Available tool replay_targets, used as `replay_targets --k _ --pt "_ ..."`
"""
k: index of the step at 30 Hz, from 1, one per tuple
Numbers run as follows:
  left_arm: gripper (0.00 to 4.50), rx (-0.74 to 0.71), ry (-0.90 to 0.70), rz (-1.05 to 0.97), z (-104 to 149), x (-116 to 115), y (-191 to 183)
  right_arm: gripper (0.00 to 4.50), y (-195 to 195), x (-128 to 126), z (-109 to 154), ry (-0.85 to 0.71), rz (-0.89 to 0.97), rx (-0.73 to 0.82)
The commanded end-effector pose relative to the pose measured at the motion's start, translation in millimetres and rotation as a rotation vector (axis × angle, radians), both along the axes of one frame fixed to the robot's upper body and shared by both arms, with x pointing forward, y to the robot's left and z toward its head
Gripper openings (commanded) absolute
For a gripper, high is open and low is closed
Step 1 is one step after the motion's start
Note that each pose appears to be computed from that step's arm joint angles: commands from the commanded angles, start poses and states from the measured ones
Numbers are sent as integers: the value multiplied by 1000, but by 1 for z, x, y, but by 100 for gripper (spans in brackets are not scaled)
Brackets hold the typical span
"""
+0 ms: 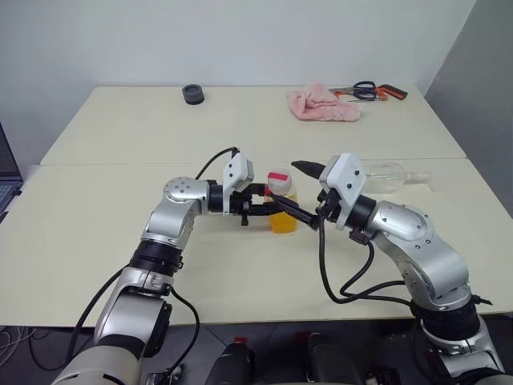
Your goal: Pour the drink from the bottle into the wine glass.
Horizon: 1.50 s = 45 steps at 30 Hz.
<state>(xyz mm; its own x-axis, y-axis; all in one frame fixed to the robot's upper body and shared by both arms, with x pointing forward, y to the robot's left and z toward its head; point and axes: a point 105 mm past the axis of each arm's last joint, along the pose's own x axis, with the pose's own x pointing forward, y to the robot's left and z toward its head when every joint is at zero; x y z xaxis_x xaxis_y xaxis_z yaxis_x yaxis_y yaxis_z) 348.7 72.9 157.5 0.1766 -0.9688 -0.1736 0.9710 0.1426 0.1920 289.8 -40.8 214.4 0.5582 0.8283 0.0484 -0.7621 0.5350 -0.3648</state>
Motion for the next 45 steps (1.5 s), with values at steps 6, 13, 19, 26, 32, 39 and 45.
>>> replay_targets --k 6,13,19,26,32,39,45 --pt "165 -5 -42 -3 10 1 1 390 12 8 15 -112 -24 -20" --pt "165 -7 -41 -3 10 1 1 390 11 15 15 -132 -48 -36" --pt "165 -7 -40 -4 10 1 1 390 7 17 15 -130 -68 -29" --pt "165 -5 -39 -5 9 0 1 390 0 17 13 -117 -91 -29" --pt "165 -2 -39 -3 9 0 3 390 -7 17 12 -106 -108 -27" --pt "165 1 -39 -2 9 1 3 390 -11 13 12 -90 -105 -22" --pt "165 1 -40 -3 9 1 3 390 -7 8 12 -74 -75 -4"
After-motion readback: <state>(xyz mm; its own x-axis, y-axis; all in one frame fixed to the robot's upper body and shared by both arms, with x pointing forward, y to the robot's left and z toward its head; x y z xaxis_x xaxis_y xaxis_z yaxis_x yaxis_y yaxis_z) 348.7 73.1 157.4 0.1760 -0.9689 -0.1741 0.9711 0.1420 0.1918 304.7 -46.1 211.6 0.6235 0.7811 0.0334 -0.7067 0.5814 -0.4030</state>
